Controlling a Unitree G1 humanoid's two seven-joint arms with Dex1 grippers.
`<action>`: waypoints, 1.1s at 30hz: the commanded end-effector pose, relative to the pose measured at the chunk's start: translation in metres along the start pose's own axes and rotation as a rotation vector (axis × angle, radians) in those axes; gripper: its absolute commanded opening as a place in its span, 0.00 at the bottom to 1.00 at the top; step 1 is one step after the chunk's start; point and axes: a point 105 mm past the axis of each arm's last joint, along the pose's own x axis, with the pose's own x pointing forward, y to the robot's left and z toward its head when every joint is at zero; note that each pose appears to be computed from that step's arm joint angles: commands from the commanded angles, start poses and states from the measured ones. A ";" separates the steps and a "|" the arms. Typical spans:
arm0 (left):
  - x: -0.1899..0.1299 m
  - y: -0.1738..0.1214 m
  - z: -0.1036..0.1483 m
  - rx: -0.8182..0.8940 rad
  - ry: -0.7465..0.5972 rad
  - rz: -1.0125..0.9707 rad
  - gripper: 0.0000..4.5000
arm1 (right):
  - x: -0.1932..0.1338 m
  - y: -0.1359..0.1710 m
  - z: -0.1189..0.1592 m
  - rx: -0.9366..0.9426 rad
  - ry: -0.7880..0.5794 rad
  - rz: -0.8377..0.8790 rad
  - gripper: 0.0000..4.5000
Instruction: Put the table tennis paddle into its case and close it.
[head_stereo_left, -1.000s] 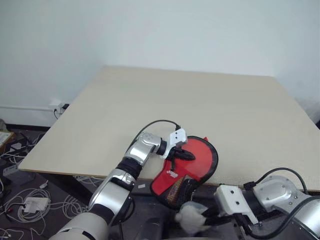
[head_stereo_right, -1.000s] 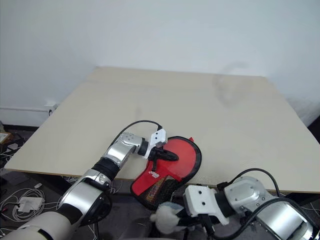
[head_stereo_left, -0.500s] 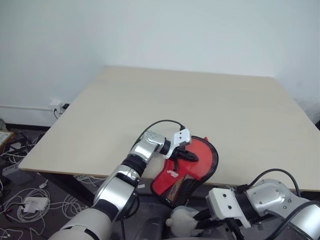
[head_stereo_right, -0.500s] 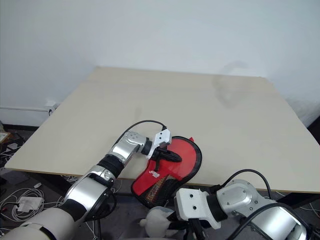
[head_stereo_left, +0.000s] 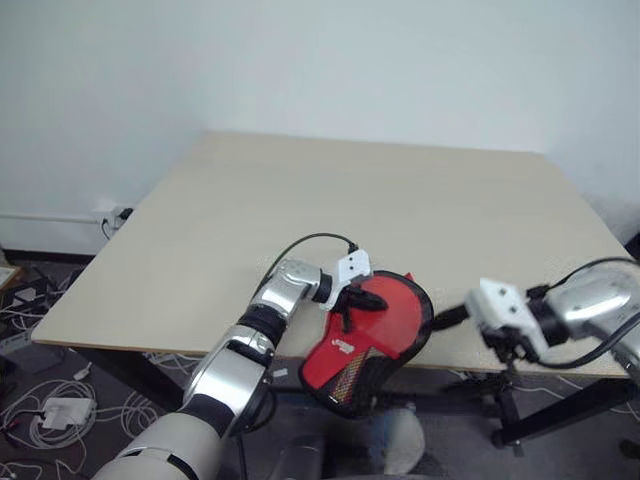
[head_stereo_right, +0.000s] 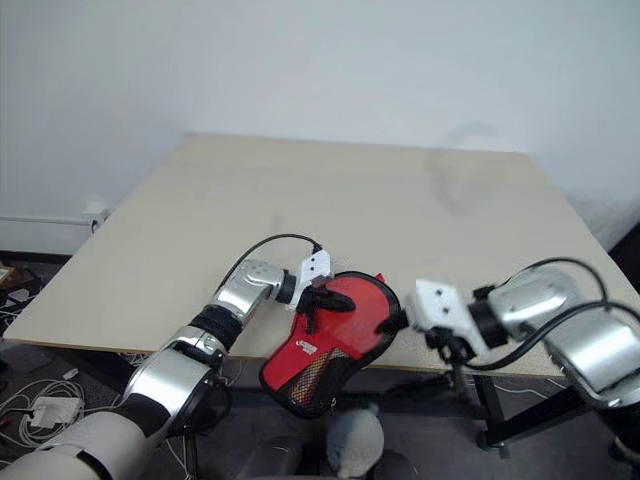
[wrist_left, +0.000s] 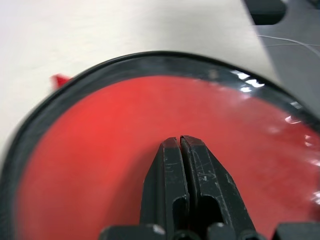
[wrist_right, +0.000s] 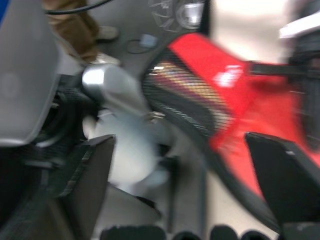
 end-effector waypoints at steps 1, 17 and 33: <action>-0.017 0.010 -0.003 -0.040 -0.043 0.089 0.00 | -0.012 -0.044 0.008 -0.036 -0.043 -0.176 0.99; -0.119 -0.003 0.040 -0.058 -0.344 0.504 0.97 | 0.029 -0.102 -0.017 0.162 -0.200 -0.439 1.00; -0.162 -0.033 0.018 -0.277 -0.436 0.737 1.00 | 0.040 -0.116 -0.071 0.436 -0.142 -0.749 1.00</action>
